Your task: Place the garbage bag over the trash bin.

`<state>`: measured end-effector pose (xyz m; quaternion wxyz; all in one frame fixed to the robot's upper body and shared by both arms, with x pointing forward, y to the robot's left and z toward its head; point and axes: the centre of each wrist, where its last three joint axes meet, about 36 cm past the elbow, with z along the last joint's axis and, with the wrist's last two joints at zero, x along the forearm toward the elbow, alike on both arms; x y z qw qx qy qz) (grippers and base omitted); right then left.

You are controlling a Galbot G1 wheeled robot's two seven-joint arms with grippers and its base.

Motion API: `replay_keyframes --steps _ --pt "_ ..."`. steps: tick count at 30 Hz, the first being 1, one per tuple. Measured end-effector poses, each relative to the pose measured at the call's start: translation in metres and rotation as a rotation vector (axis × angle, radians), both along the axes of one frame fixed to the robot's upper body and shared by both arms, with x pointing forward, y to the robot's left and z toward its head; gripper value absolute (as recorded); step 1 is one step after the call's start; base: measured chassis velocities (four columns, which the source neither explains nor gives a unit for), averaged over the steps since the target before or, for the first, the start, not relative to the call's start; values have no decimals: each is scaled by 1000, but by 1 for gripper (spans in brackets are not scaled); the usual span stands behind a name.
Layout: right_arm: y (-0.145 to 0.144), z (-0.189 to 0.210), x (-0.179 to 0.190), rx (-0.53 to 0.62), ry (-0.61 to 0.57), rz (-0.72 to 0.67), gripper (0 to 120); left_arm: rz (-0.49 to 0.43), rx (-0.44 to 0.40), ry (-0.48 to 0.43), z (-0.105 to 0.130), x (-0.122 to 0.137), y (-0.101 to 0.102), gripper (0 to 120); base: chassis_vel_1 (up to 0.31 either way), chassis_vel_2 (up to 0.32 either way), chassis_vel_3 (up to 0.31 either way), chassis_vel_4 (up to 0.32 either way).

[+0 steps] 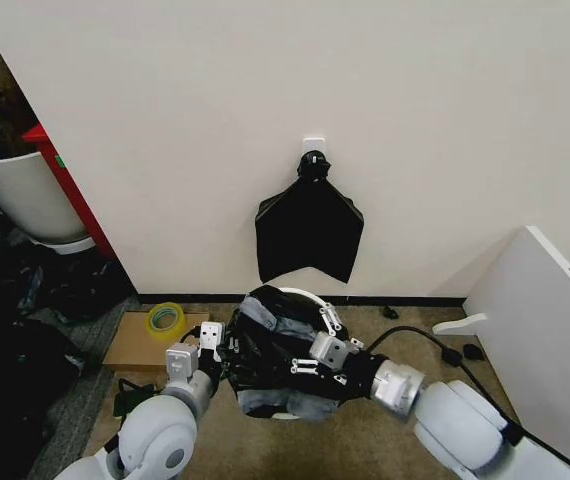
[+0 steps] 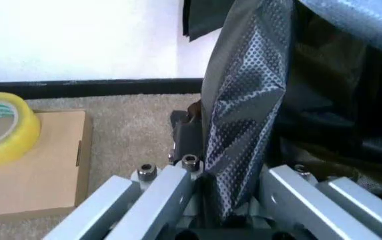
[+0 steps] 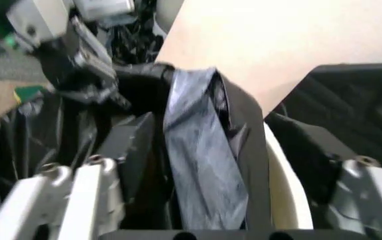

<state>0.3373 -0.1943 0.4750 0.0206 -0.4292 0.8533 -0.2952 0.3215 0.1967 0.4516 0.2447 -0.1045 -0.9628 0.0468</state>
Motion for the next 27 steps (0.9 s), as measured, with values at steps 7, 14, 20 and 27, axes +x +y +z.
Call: replay_keyframes --steps 7,14,20,27 --pt "1 -10 14 -51 9 5 35 3 -6 2 1 2 -1 0 0 0 0 0" --pt "6 -13 14 -59 7 23 12 8 -14 8 -1 2 -2 0 0 0 0 0" --pt "3 -14 14 -56 -1 19 0 10 -21 14 -1 2 -2 0 0 0 0 0" --pt "1 -8 14 65 87 -14 0 -10 12 -29 -4 1 1 0 0 0 0 0"
